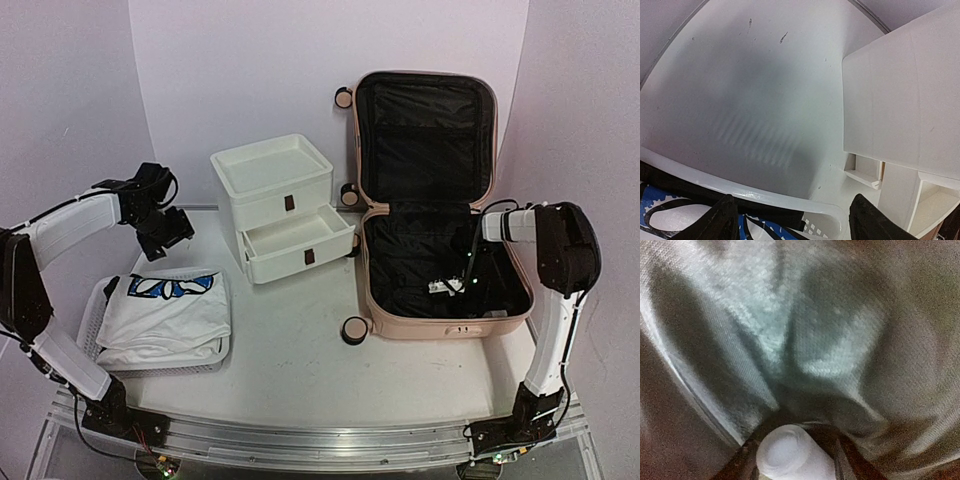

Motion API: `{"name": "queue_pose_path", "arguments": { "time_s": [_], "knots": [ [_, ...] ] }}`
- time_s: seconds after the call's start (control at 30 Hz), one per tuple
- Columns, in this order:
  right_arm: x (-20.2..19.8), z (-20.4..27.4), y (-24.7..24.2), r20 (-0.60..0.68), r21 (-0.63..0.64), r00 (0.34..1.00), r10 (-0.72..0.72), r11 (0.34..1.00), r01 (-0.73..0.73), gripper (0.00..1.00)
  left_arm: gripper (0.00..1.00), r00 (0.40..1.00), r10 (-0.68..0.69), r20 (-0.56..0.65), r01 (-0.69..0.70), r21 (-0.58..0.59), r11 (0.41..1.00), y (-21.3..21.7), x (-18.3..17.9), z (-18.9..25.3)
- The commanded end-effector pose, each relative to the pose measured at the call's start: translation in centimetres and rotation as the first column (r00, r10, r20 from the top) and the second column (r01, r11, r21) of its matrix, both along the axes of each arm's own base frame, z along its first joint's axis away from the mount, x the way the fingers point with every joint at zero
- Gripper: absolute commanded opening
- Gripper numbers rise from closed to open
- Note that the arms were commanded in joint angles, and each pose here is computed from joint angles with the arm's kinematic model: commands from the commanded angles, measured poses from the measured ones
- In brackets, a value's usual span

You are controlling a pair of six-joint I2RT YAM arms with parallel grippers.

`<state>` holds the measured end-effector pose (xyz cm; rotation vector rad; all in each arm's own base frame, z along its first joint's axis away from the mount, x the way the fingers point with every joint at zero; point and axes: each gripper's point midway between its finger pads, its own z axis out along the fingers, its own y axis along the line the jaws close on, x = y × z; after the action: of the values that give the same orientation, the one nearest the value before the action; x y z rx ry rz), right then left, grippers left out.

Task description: Open, take out, and arrange the luggage

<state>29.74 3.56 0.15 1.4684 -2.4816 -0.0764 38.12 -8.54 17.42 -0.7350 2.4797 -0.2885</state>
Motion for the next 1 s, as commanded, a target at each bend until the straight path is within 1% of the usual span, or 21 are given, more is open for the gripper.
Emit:
{"name": "queue_pose_path", "arguments": {
  "time_s": [0.0, 0.07, 0.17, 0.27, 0.4, 0.47, 0.57, 0.7, 0.83, 0.93, 0.97],
  "knots": [
    [3.1, -1.3, 0.9, 0.154, 0.005, 0.988, 0.029, 1.0, -0.031, 0.59, 0.77, 0.995, -0.026, 0.097, 0.025, 0.014, 1.0, 0.3, 0.3, 2.4],
    [3.4, -1.2, 1.1, 0.166, -0.005, 0.985, 0.047, 0.999, -0.047, 0.58, 0.77, 0.994, -0.037, 0.104, 0.036, 0.012, 0.999, 0.2, 0.2, 2.6],
    [3.9, -0.6, 1.7, 0.195, -0.003, 0.979, 0.058, 0.998, -0.059, 0.45, 0.77, 0.99, -0.068, 0.12, 0.068, 0.002, 0.998, -0.2, 0.2, 3.0],
    [4.6, 1.2, 2.3, 0.255, 0.009, 0.965, 0.059, 0.998, -0.064, 0.39, 0.77, 0.986, -0.101, 0.133, 0.103, -0.005, 0.995, -0.7, 0.3, 3.5],
    [5.2, 4.3, 2.8, 0.339, 0.043, 0.94, 0.044, 0.997, -0.062, 0.28, 0.76, 0.974, -0.156, 0.161, 0.159, -0.005, 0.987, -1.4, 0.3, 4.6],
    [5.2, 5.1, 3.0, 0.358, 0.056, 0.933, 0.037, 0.997, -0.061, 0.25, 0.76, 0.968, -0.181, 0.176, 0.183, 0.005, 0.983, -1.6, 0.5, 5.3],
    [5.4, 6.3, 3.1, 0.389, 0.07, 0.921, 0.016, 0.996, -0.047, 0.21, 0.76, 0.946, -0.25, 0.205, 0.259, -0.014, 0.966, -2.8, 0.7, 6.5],
    [6.7, 8.3, 4.2, 0.446, 0.139, 0.892, -0.072, 0.99, 0.01, 0.17, 0.76, 0.923, -0.298, 0.245, 0.312, -0.018, 0.95, -3.7, 1.1, 8.2],
    [9.3, 10.7, 5.7, 0.52, 0.256, 0.824, -0.224, 0.961, 0.099, 0.14, 0.77, 0.904, -0.326, 0.278, 0.349, -0.036, 0.937, -4.5, 1.4, 9.9],
    [11.2, 12.8, 6.6, 0.544, 0.339, 0.772, -0.33, 0.928, 0.158, 0.05, 0.77, 0.887, -0.347, 0.305, 0.381, -0.058, 0.923, -5.3, 1.6, 11.4],
    [11.7, 13.3, 6.9, 0.545, 0.365, 0.757, -0.36, 0.915, 0.172, 0.04, 0.77, 0.879, -0.359, 0.314, 0.396, -0.062, 0.916, -5.6, 1.6, 11.9]
  ]
}}
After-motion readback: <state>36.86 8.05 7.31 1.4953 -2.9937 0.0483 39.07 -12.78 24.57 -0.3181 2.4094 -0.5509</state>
